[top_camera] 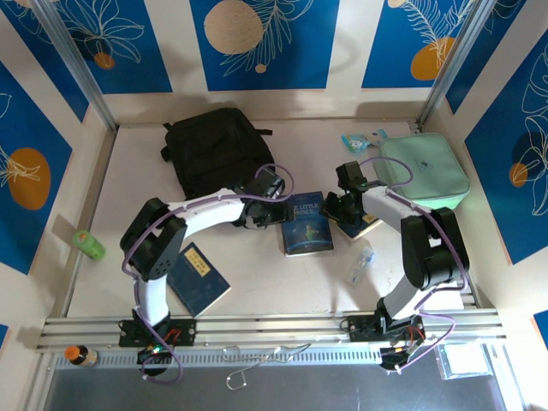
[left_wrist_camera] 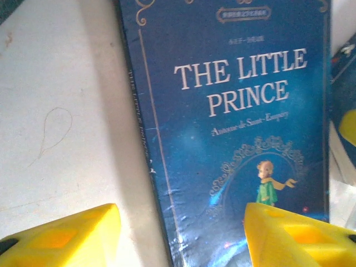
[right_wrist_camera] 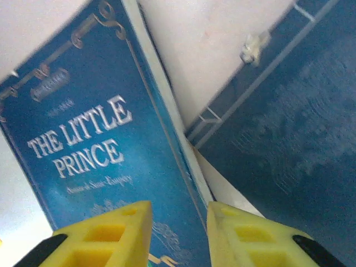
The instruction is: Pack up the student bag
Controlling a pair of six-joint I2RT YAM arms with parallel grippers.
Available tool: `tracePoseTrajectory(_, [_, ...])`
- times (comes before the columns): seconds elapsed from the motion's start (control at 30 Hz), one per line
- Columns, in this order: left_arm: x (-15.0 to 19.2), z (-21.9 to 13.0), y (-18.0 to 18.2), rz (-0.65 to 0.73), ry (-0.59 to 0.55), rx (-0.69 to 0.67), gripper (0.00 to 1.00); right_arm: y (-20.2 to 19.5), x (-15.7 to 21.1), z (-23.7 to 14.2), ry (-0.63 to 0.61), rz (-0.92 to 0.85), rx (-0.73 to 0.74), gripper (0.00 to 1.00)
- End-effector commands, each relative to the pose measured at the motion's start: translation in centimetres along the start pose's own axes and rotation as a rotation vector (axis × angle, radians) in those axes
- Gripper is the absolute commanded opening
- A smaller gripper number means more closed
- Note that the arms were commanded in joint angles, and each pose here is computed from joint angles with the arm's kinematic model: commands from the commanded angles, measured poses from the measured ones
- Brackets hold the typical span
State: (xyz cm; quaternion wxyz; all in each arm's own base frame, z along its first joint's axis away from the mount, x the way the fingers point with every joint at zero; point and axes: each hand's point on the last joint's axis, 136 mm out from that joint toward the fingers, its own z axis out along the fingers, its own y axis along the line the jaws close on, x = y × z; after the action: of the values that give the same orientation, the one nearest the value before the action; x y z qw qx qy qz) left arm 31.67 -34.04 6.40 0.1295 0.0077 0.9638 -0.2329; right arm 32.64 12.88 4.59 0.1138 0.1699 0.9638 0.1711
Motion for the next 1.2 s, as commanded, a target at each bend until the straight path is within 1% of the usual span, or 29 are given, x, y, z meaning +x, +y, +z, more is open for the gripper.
tracePoseTrajectory(0.0, [-0.3, 0.7, -0.3, -0.024, 0.001, -0.011, 0.59, -0.7, 1.3, -0.2, 0.032, -0.033, 0.029, 0.31])
tracePoseTrajectory(0.2, [0.3, 1.9, 0.3, -0.041, 0.033, -0.032, 0.54, -1.1, 1.8, 0.7, 0.061, -0.035, 0.051, 0.28])
tracePoseTrajectory(0.23, [0.4, 2.0, 0.4, -0.042, 0.038, -0.033, 0.53, -1.1, 1.8, 0.8, 0.064, -0.034, 0.048, 0.26])
tracePoseTrajectory(0.3, [0.5, 2.3, 0.5, -0.046, 0.049, -0.031, 0.46, -1.3, 1.9, 1.0, 0.074, -0.023, 0.055, 0.23])
tracePoseTrajectory(0.37, [0.6, 2.5, 0.6, -0.053, 0.061, -0.028, 0.42, -1.4, 2.1, 1.5, 0.103, -0.008, 0.059, 0.18])
tracePoseTrajectory(0.57, [1.0, 3.3, 0.6, -0.072, 0.083, -0.009, 0.41, -1.4, 2.6, 2.2, 0.129, 0.009, 0.063, 0.18])
tracePoseTrajectory(0.6, [1.0, 3.4, 0.5, -0.074, 0.086, -0.002, 0.41, -1.4, 2.7, 2.2, 0.131, 0.011, 0.058, 0.18])
tracePoseTrajectory(0.7, [1.1, 3.6, -0.2, -0.074, 0.1, 0.036, 0.36, -1.1, 2.7, 2.2, 0.134, 0.011, 0.044, 0.18])
tracePoseTrajectory(0.83, [0.9, 3.6, -1.8, -0.062, 0.112, 0.128, 0.35, -0.9, 2.8, 2.3, 0.146, 0.018, 0.029, 0.17])
tracePoseTrajectory(0.93, [0.5, 3.1, -3.3, -0.024, 0.113, 0.188, 0.37, -0.6, 2.8, 2.3, 0.149, 0.027, 0.017, 0.17])
tracePoseTrajectory(1.0, [0.0, 2.1, -4.2, 0.015, 0.096, 0.219, 0.37, -0.3, 2.7, 2.2, 0.151, 0.03, 0.001, 0.17])
tracePoseTrajectory(1.17, [-1.2, -2.5, -7.2, 0.129, 0.022, 0.334, 0.36, 0.0, 2.2, 1.6, 0.131, 0.05, -0.006, 0.18])
